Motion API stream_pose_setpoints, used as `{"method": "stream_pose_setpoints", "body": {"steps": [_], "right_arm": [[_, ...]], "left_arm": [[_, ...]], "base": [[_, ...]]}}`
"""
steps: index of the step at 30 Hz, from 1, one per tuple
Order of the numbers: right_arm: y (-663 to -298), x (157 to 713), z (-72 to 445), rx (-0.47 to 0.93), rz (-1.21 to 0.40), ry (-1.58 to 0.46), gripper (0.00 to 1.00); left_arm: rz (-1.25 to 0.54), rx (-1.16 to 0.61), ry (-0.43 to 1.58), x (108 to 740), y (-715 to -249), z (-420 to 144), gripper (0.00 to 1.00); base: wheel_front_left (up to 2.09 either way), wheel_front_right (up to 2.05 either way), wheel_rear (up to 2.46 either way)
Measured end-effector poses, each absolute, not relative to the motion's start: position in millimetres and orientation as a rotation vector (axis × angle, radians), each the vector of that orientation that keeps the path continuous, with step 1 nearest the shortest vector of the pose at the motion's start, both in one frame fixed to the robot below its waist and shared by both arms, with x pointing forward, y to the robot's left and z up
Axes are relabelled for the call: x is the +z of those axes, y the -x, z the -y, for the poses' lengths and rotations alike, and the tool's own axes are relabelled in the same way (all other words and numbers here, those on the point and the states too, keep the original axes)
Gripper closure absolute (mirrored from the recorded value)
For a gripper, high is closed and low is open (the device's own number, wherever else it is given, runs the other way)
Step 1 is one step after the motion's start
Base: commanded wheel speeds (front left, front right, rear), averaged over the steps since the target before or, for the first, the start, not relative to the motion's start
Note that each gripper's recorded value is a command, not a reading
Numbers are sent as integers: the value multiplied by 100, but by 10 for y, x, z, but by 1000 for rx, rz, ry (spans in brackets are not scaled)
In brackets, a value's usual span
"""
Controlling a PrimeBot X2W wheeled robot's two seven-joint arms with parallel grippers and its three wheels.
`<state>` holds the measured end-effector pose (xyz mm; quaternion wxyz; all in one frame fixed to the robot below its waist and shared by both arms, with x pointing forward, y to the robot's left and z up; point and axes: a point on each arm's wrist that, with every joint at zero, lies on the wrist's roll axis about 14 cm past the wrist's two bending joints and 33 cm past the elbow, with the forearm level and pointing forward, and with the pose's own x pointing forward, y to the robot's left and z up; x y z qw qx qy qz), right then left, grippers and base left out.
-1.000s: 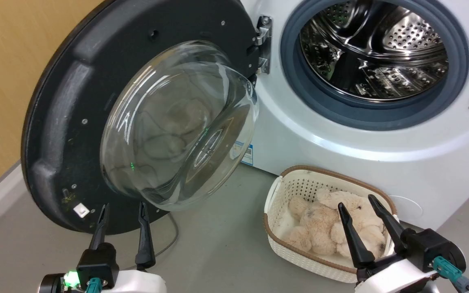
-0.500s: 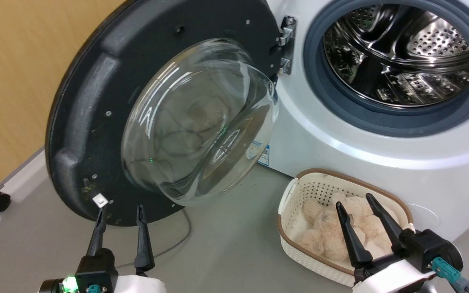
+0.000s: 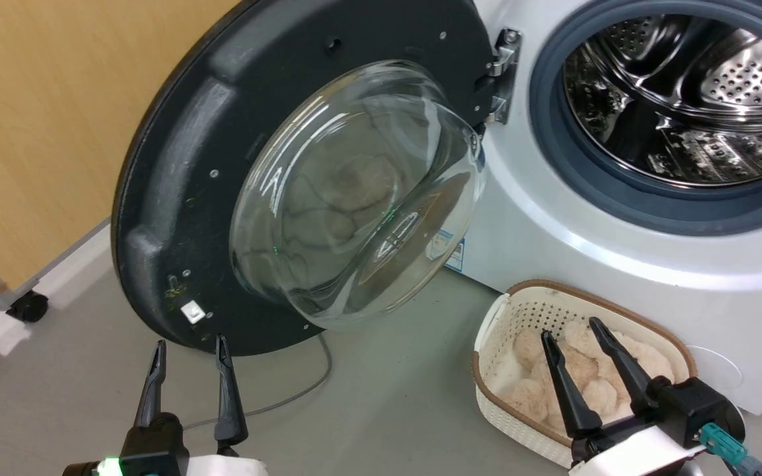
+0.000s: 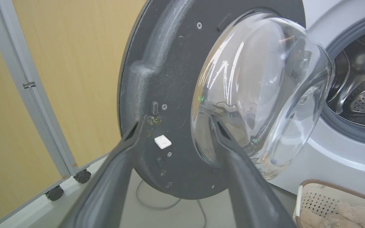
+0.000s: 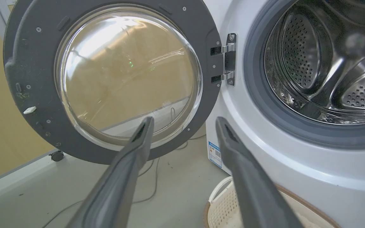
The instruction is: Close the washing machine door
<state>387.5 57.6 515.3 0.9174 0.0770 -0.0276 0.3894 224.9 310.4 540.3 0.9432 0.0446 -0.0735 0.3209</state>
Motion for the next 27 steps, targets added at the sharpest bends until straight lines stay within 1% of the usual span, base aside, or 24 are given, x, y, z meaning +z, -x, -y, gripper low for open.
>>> {"method": "stream_pose_setpoints", "body": {"steps": [9,16,17,18,22,24,27], "right_arm": [[-3832,5155,-721,846,59,-176,0],[-3844,5164,-710,841,64,-178,0],[-3847,5164,-706,840,65,-178,0],[-3853,5164,-701,838,65,-178,0],[-3883,5153,-678,827,63,-181,0],[-3903,5144,-662,821,62,-184,0],[-3937,5140,-627,808,63,-190,0]], "left_arm": [[167,701,-101,5436,-2115,-3166,0],[168,703,-93,5433,-2109,-3169,0],[171,703,-86,5437,-2108,-3171,81],[179,704,-77,5457,-2107,-3174,100],[236,725,-58,5619,-2078,-3281,100],[276,728,-75,5757,-2083,-3389,100],[344,728,-51,5954,-2107,-3587,100]], "base": [[0,0,0],[0,0,0],[0,0,0],[0,0,0],[0,0,0],[0,0,0],[0,0,0]]}}
